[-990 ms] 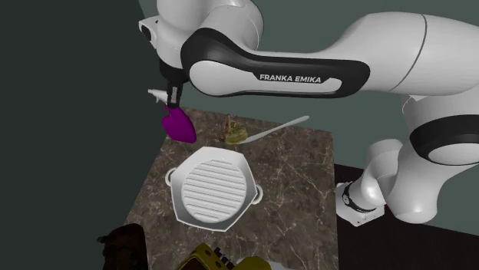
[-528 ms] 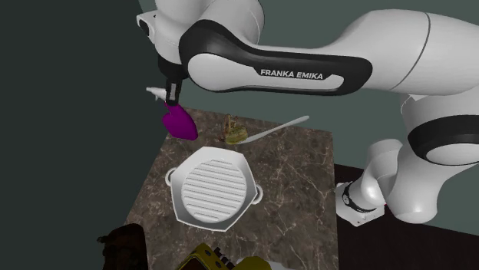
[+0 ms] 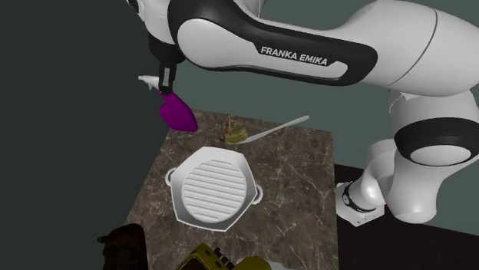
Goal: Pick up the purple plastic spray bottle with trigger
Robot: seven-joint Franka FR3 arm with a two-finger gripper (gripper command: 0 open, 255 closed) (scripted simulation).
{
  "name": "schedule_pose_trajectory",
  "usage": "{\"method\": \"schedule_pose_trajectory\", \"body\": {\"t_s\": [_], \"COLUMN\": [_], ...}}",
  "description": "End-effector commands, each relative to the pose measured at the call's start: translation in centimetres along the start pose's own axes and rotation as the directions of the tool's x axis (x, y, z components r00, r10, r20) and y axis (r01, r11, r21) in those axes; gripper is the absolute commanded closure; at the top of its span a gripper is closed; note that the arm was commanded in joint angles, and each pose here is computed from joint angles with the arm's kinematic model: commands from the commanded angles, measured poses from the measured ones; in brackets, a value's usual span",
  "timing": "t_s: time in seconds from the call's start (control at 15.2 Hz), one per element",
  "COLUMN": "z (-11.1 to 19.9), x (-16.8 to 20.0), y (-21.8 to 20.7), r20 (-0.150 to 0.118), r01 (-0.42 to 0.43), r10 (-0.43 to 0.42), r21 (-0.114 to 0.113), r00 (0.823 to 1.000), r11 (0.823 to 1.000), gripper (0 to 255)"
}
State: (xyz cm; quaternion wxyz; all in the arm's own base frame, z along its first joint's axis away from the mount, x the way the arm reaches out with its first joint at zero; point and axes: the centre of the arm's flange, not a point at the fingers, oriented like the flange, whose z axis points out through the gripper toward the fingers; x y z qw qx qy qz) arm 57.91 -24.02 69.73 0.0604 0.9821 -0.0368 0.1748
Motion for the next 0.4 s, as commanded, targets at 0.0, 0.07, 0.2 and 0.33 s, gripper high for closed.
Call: {"method": "schedule_pose_trajectory", "body": {"t_s": [0.0,0.07,0.2,0.33], "z": [-1.1,-1.6,-2.5,-2.6], "x": [0.2,0.4,0.8,0.8], "y": [0.1,0.1,0.2,0.3], "r20": [0.0,0.0,0.0,0.0], "r01": [0.0,0.0,0.0,0.0], "r10": [0.0,0.0,0.0,0.0], "r21": [0.0,0.0,0.0,0.0], "r00": [1.0,1.0,1.0,1.0], "r11": [1.0,1.0,1.0,1.0], "gripper": [255,255,255,255]}}
